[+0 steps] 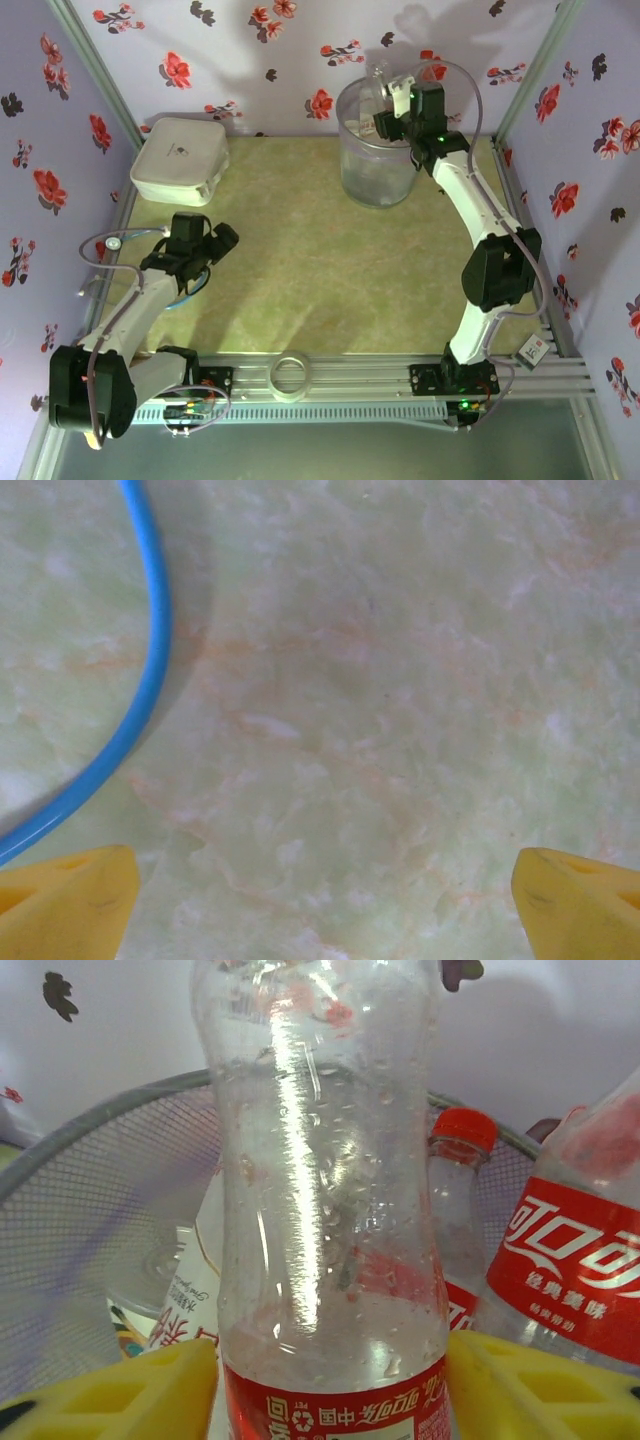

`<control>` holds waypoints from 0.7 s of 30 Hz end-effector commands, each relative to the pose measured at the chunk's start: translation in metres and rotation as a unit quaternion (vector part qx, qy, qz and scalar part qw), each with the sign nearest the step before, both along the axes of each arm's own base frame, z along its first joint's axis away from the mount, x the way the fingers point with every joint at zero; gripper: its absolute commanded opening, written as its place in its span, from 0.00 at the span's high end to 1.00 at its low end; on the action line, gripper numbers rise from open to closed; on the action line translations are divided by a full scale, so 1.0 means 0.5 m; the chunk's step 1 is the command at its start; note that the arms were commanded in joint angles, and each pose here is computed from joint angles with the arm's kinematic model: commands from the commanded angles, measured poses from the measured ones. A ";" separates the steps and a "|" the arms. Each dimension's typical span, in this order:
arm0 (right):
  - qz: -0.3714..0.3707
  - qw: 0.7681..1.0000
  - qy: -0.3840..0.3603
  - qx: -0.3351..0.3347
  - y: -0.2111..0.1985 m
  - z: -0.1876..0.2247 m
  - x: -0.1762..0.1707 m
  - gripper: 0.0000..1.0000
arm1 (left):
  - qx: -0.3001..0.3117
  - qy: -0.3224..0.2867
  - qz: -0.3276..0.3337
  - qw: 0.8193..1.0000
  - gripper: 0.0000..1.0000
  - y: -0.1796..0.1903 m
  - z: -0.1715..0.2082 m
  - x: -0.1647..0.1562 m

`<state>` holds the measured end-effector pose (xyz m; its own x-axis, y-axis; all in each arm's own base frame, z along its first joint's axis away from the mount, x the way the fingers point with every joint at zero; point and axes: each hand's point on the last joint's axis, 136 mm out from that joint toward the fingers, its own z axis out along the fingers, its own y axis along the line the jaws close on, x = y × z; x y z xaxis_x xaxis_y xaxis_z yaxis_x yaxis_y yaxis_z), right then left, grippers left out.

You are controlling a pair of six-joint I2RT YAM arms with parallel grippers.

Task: Put the plastic bottles in the bin

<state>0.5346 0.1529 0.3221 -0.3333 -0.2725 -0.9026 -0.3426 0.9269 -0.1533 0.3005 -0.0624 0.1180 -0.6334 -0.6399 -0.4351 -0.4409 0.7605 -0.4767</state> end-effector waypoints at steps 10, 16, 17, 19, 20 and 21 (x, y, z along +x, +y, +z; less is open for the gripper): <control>0.007 0.997 -0.061 0.036 -0.002 0.155 -0.031 0.18 | -0.011 -0.025 -0.036 0.999 0.04 -0.034 0.034 0.028; -0.008 0.995 -0.048 0.092 -0.019 0.166 0.033 0.26 | -0.013 -0.027 -0.035 0.999 0.04 -0.034 0.032 0.026; -0.005 0.993 -0.036 0.114 -0.019 0.161 0.046 0.29 | -0.013 -0.027 -0.034 0.999 0.04 -0.033 0.032 0.025; 0.013 0.987 -0.019 0.158 -0.010 0.160 0.063 0.31 | -0.013 -0.026 -0.034 0.999 0.04 -0.033 0.031 0.024; 0.026 0.983 -0.013 0.180 -0.005 0.159 0.073 0.31 | -0.013 -0.027 -0.035 0.999 0.04 -0.034 0.030 0.024; 0.036 0.980 -0.007 0.196 -0.001 0.156 0.082 0.31 | -0.012 -0.025 -0.035 0.999 0.04 -0.033 0.028 0.023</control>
<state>0.5627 0.1413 0.4255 -0.2043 -0.0390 -0.9781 -0.3485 0.9366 0.0354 0.3136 -0.0763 0.1336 -0.6462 -0.6199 -0.4451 -0.3824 0.7678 -0.5141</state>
